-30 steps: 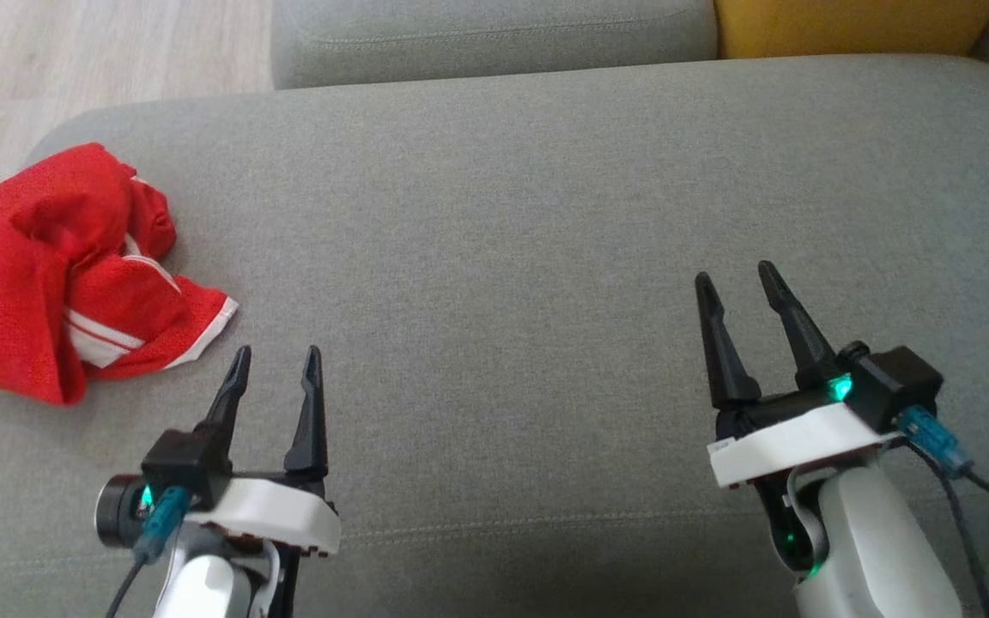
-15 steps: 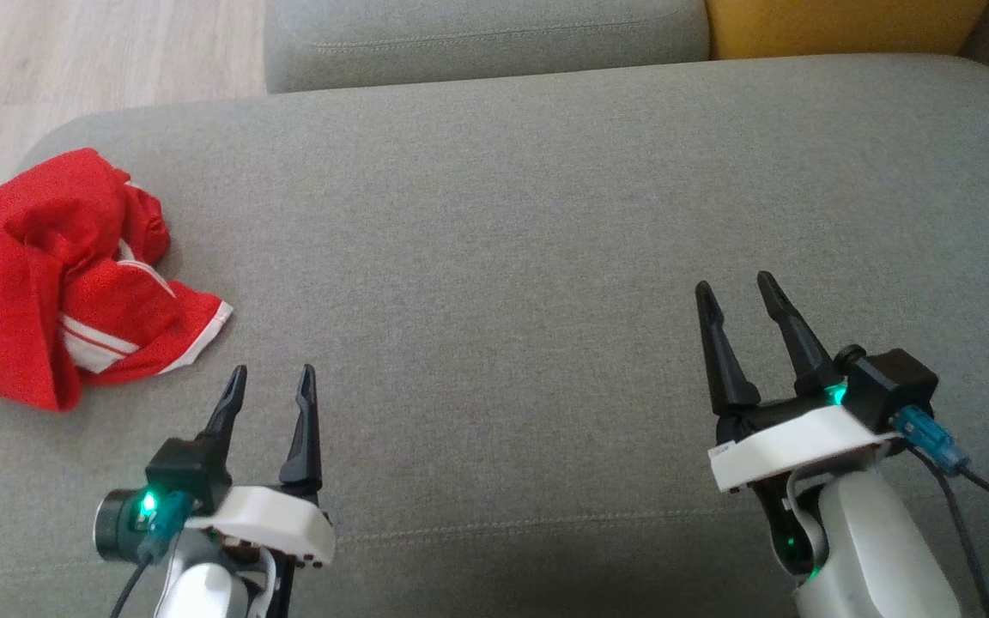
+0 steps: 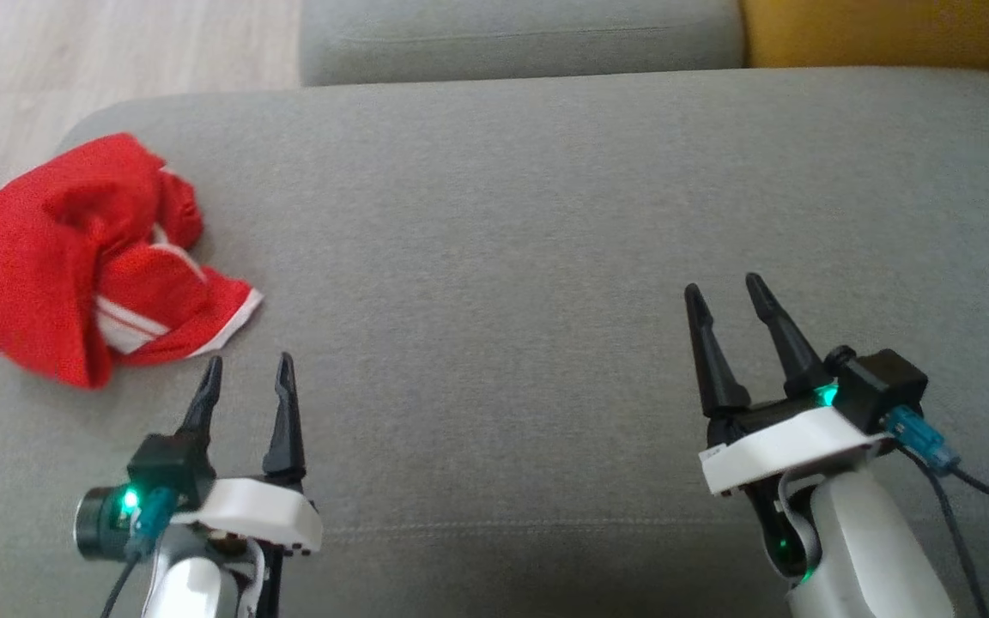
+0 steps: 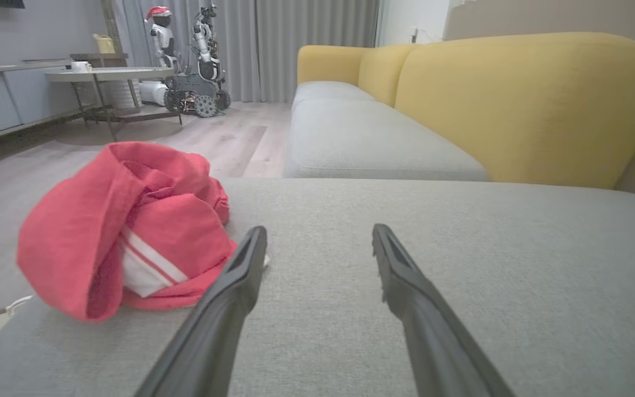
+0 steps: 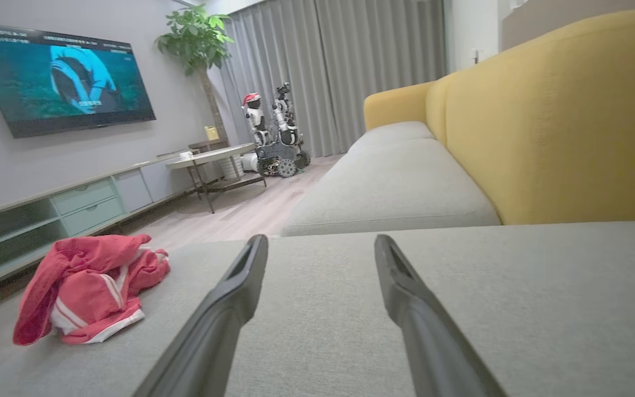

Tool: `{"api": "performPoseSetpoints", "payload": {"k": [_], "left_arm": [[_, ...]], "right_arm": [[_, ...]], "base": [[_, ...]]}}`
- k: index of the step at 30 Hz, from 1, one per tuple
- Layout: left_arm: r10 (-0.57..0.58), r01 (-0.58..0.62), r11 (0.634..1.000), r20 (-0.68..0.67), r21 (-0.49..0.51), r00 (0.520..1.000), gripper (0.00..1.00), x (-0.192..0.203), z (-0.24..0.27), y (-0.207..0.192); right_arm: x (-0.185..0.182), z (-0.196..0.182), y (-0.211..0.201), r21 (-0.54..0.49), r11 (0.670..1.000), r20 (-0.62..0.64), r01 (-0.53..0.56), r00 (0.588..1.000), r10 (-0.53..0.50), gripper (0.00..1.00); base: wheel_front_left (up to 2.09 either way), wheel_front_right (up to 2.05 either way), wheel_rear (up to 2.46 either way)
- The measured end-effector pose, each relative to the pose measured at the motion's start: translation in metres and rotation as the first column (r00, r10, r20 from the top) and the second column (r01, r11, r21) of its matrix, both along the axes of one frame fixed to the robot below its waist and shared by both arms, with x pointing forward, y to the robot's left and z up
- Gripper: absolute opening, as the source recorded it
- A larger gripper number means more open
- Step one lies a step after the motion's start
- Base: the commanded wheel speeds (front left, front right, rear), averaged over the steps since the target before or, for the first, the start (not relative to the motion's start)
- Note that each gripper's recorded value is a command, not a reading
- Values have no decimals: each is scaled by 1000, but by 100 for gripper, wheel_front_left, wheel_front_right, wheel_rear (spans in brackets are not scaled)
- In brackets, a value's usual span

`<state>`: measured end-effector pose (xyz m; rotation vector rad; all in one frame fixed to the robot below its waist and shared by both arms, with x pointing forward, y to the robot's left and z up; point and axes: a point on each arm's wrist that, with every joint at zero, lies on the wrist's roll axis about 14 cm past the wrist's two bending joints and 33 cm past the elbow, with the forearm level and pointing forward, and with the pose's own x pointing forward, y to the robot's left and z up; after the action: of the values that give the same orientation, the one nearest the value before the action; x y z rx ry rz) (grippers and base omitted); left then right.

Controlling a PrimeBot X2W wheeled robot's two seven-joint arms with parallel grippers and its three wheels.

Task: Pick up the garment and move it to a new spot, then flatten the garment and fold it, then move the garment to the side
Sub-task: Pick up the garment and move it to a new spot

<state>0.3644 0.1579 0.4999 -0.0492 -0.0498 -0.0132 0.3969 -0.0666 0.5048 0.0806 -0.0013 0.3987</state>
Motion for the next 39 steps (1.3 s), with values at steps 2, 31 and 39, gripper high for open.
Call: {"api": "performPoseSetpoints", "payload": {"k": [2,31,39], "left_arm": [[28,-28,1000,7,2,1000,100,-2,2,9],[422,-423,906,59,8,905,100,-87,20,122],[457,-457,889,63,-17,887,100,-87,22,131]], "right_arm": [[1,-1,10,1,1000,-7,-27,1000,27,100],[-15,1,161,39,893,-12,-449,893,449,100],[-13,-3,156,52,900,-27,-432,900,434,100]], "base": [[0,0,0],[0,0,0],[0,0,0]]}}
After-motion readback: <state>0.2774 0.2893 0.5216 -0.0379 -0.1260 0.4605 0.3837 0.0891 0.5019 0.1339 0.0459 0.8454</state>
